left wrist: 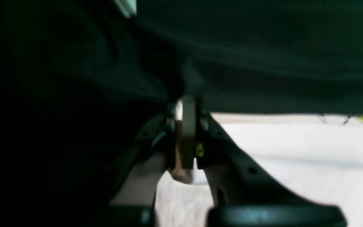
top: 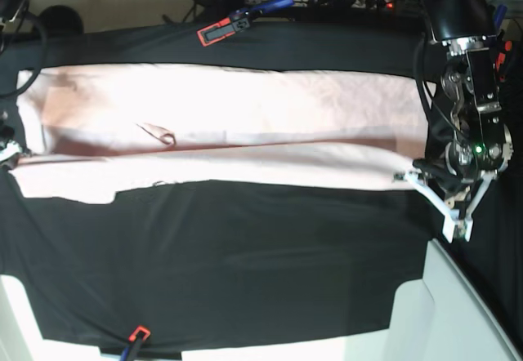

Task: Fold the T-shirt properly
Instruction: 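Pull the strip taut with both grippers and fold it lengthwise again, then reposition the left gripper onto the strip end and grasp it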

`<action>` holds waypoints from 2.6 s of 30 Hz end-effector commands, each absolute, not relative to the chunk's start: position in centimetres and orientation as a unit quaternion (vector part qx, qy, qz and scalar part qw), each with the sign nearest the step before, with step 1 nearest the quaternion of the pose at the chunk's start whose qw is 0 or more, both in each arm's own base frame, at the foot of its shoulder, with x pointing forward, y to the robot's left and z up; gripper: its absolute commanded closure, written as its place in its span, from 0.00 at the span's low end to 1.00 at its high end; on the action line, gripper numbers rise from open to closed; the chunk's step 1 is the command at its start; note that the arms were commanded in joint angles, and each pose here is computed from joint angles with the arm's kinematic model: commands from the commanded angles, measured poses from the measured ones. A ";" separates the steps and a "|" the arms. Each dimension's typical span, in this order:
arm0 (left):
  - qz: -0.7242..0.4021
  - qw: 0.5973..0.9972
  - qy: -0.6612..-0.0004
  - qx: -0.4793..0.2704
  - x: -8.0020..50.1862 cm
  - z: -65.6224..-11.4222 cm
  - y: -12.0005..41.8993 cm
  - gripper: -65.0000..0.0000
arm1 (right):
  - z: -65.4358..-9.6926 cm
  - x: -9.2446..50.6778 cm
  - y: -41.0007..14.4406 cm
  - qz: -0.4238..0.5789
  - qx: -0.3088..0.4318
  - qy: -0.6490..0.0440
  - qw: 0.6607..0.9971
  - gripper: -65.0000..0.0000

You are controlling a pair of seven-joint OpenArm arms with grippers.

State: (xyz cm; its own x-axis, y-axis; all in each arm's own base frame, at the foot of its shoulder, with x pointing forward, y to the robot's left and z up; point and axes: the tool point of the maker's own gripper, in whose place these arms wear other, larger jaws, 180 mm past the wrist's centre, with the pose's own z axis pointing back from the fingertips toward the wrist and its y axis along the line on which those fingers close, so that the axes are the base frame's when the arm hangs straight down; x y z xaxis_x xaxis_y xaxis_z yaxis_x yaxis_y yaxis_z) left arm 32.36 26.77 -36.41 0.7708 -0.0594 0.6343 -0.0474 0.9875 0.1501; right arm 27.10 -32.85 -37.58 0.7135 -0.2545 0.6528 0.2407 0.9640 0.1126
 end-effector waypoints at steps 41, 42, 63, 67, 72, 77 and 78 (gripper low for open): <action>-0.067 0.946 -0.269 0.166 23.1 -42.1 30.8 1.00 | -42.7 21.9 -32.3 -0.157 0.019 -0.298 0.941 1.00; -0.067 0.947 -0.268 0.166 23.1 -42.1 30.8 1.00 | -42.8 21.9 -32.3 -0.157 0.020 -0.297 0.942 1.00; 0.012 0.922 -0.365 0.129 26.4 -34.4 30.8 0.55 | -35.4 22.8 -35.8 -0.192 -0.036 -0.394 0.898 0.62; 0.013 0.917 -0.382 0.110 27.2 -33.1 29.8 0.56 | -32.6 23.9 -34.7 -0.154 -0.046 -0.423 0.892 0.62; 0.022 0.923 -0.376 0.081 26.8 -34.5 27.8 0.56 | -36.3 24.3 -28.8 -0.028 0.018 -0.380 0.925 0.70; 0.035 0.914 -0.399 0.061 27.2 -34.6 26.5 0.63 | -38.2 24.6 -26.6 -0.008 0.052 -0.373 0.926 1.00; 0.036 0.911 -0.406 0.060 27.4 -34.4 26.3 0.69 | -38.6 24.4 -26.4 -0.009 0.055 -0.369 0.928 1.00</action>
State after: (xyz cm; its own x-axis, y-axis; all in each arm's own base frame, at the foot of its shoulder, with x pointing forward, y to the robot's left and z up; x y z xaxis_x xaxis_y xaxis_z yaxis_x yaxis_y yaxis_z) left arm 26.68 26.00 -35.59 0.7017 0.0236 0.7121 -0.1070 0.9916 0.0726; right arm 23.59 -26.51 -39.60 0.7572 -0.0672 0.6497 -0.0066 0.9939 0.1104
